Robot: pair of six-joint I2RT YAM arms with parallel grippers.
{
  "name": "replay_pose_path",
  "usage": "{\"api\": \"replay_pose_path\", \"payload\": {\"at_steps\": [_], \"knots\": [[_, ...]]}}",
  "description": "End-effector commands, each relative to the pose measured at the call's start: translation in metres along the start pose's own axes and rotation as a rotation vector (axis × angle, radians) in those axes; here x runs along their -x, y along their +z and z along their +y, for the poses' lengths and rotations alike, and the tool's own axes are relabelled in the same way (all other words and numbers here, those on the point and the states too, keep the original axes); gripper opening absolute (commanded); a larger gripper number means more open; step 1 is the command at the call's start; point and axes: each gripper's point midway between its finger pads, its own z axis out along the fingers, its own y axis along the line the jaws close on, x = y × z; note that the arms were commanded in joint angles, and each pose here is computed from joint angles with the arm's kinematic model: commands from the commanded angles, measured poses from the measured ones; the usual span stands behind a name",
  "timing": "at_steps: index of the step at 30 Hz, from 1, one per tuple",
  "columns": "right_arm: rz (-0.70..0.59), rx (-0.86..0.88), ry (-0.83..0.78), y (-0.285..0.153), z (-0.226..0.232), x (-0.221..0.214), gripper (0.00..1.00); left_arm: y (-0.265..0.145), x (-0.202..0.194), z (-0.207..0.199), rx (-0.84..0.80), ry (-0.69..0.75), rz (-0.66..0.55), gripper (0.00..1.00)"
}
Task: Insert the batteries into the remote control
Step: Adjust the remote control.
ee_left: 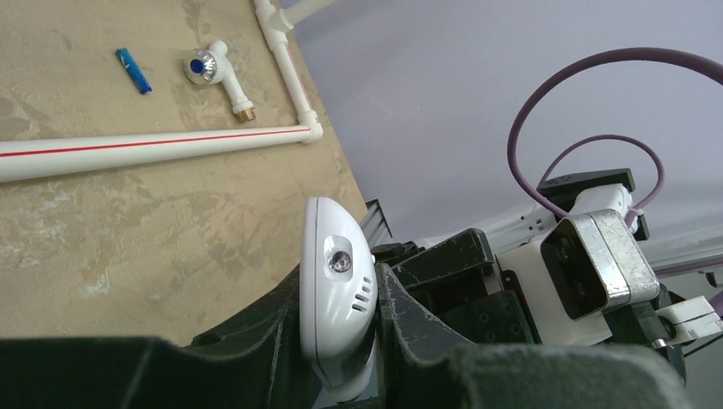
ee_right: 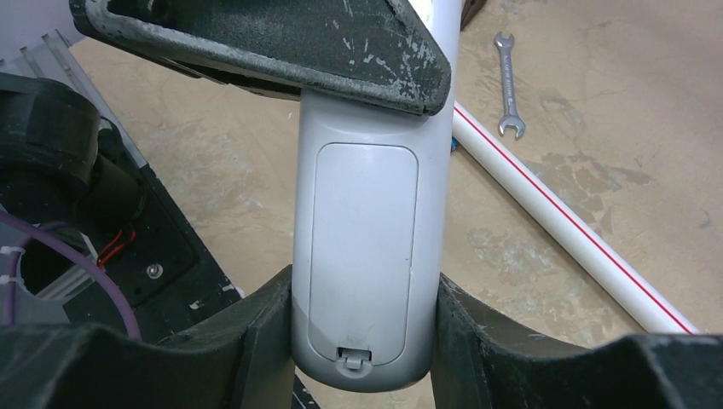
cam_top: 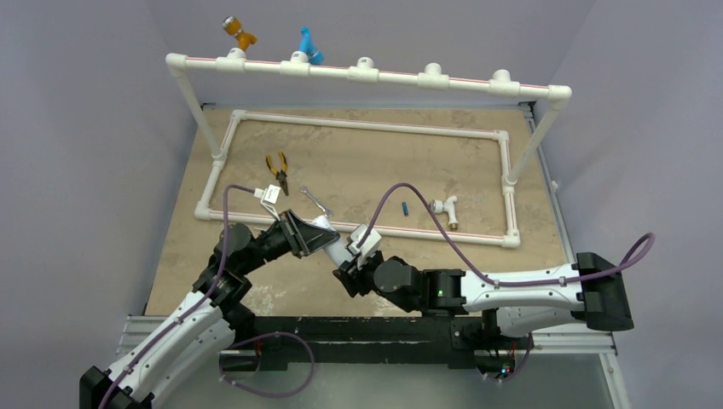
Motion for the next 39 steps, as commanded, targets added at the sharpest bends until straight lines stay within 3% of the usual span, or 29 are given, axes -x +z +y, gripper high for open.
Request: {"api": "replay_pose_path", "payload": {"at_steps": [1,14,21,24,25,28,30,33,39], "knots": [[-0.059,0.023,-0.006,-0.007,0.002,0.025,0.00,-0.001,0.002,-0.019,-0.081,0.013,0.001,0.25],[-0.027,0.024,-0.058,-0.010,-0.003,0.019,0.00,0.000,0.000,-0.025,-0.106,0.022,0.024,0.39],[-0.029,0.008,-0.061,-0.010,-0.007,0.018,0.00,0.000,-0.001,-0.026,-0.108,0.024,0.028,0.23],[-0.028,0.023,-0.078,-0.012,-0.007,0.018,0.00,0.000,-0.001,-0.024,-0.096,0.022,0.030,0.11],[-0.028,0.027,-0.085,-0.013,-0.007,0.018,0.06,0.000,-0.001,-0.024,-0.093,0.021,0.034,0.06],[-0.038,0.032,-0.102,-0.018,-0.009,0.023,0.48,-0.001,-0.003,-0.021,-0.077,0.029,0.043,0.00],[-0.063,0.030,-0.105,-0.024,-0.012,0.032,0.62,-0.002,-0.004,-0.018,-0.059,0.042,0.047,0.00],[-0.114,0.114,-0.154,-0.042,-0.006,0.051,0.68,-0.005,-0.004,-0.017,-0.045,0.058,0.049,0.00],[-0.105,0.330,-0.432,-0.080,0.004,0.047,0.66,-0.007,-0.013,-0.026,-0.094,0.087,0.109,0.00]]}}
